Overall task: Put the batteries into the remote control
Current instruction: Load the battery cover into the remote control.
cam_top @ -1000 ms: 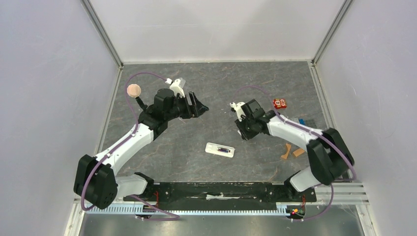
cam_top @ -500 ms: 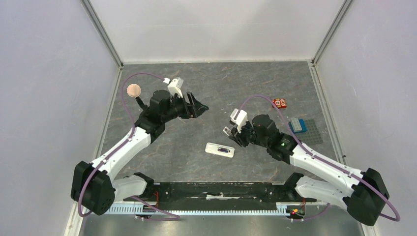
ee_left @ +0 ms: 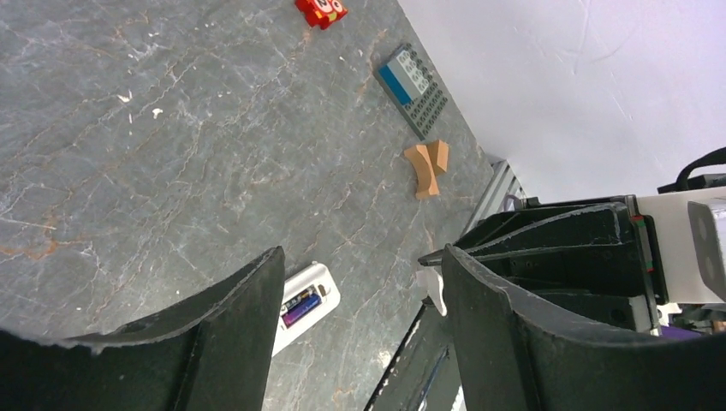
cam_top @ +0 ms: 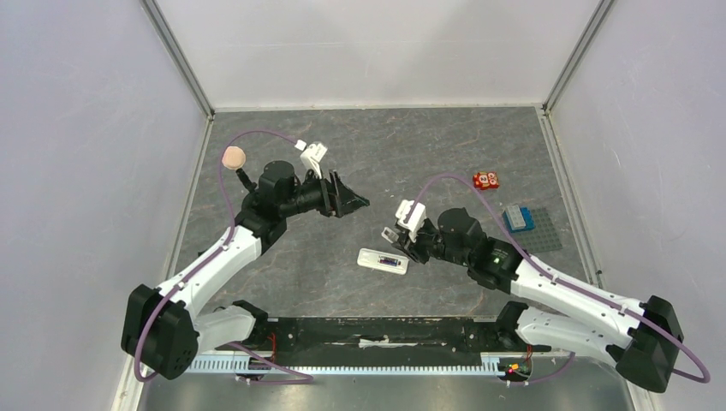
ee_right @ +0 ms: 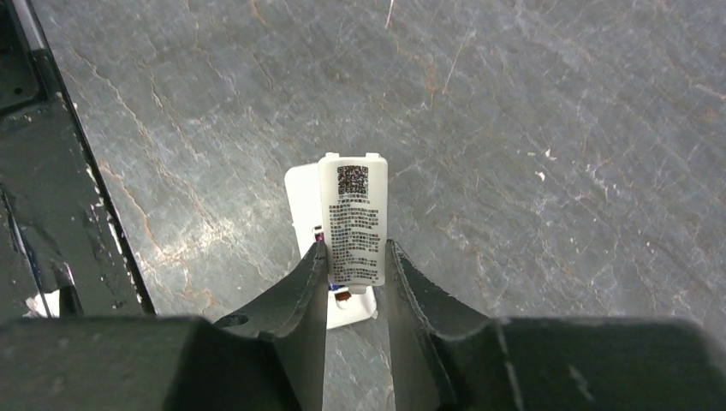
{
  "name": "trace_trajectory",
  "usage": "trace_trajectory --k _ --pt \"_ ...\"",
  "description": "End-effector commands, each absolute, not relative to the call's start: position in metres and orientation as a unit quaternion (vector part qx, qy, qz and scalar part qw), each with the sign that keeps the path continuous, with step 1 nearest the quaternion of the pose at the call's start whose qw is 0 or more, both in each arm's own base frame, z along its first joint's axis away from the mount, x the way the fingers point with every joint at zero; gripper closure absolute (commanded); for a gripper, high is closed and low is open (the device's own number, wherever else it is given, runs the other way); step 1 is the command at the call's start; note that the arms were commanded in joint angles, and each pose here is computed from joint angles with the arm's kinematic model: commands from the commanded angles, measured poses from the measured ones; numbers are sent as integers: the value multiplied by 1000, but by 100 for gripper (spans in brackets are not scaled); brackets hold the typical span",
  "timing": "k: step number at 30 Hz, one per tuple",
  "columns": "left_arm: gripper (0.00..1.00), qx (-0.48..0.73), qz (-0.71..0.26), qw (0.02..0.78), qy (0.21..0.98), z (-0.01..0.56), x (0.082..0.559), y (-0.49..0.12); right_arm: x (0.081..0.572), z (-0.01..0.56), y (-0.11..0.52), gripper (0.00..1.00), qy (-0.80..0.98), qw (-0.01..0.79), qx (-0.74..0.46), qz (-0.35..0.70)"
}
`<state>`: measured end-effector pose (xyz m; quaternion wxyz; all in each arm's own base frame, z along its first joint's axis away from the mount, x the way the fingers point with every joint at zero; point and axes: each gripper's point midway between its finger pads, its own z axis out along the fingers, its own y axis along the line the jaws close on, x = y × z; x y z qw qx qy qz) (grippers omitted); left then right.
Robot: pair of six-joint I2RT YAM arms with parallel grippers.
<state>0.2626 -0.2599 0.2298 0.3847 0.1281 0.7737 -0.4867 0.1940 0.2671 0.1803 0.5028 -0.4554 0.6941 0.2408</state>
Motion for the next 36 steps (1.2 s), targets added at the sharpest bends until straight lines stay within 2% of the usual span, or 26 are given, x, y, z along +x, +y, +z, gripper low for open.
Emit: trace_trajectory --k 1,6,14,31,36 --pt "28 117 -481 384 780 227 258 -254 200 182 263 75 713 479 -469 205" --pt "28 50 -407 379 830 193 270 -231 198 160 254 75 753 397 -499 161" --pt "28 -4 -369 349 862 160 273 -219 187 127 261 77 778 287 -544 129" --pt "29 -29 -228 353 907 116 292 -173 199 75 278 78 779 169 -604 -11" --pt "29 -36 -221 358 906 114 295 -166 200 69 274 79 777 146 -612 -30"
